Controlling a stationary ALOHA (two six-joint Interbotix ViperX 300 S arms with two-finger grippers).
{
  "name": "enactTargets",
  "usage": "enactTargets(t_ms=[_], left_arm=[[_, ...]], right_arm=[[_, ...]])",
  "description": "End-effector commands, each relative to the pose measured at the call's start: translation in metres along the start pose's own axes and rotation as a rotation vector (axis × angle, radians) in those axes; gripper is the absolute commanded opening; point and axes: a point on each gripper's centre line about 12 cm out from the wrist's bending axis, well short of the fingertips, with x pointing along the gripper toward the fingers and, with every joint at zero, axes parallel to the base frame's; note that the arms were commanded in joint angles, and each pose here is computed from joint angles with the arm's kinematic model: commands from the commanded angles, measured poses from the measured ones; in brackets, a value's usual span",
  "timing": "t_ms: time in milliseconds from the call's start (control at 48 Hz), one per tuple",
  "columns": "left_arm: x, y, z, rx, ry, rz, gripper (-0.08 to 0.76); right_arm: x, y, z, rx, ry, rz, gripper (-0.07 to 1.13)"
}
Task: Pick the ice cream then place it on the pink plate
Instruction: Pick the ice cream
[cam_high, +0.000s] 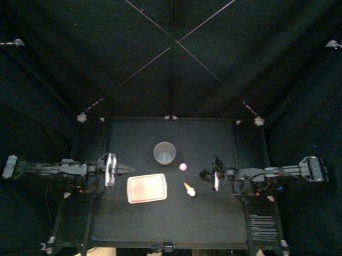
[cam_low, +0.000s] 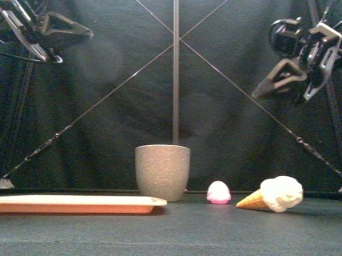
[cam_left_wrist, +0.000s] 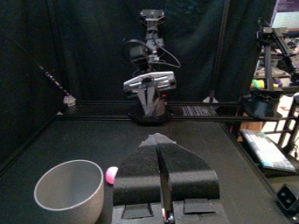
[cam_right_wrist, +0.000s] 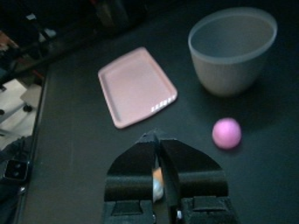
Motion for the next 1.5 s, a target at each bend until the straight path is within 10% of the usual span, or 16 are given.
enactTargets(t_ms=[21, 417, 1500], left_arm=[[0.002, 0.001, 0.005, 0.003, -0.011, 0.003, -0.030], [0.002, 0.001, 0.001, 0.003, -0.002, 0.003, -0.030], [-0.001, 0.000, -0.008, 0.008, 0.025, 0.001, -0.030]], right_arm=[[0.012, 0.002, -0.006, 0.088, 0.105, -0.026, 0.28], [0.025, 0.021, -0.028, 0.207, 0.249, -0.007, 0.91], [0.098, 0.019, -0.090, 0.208, 0.542, -0.142, 0.91]])
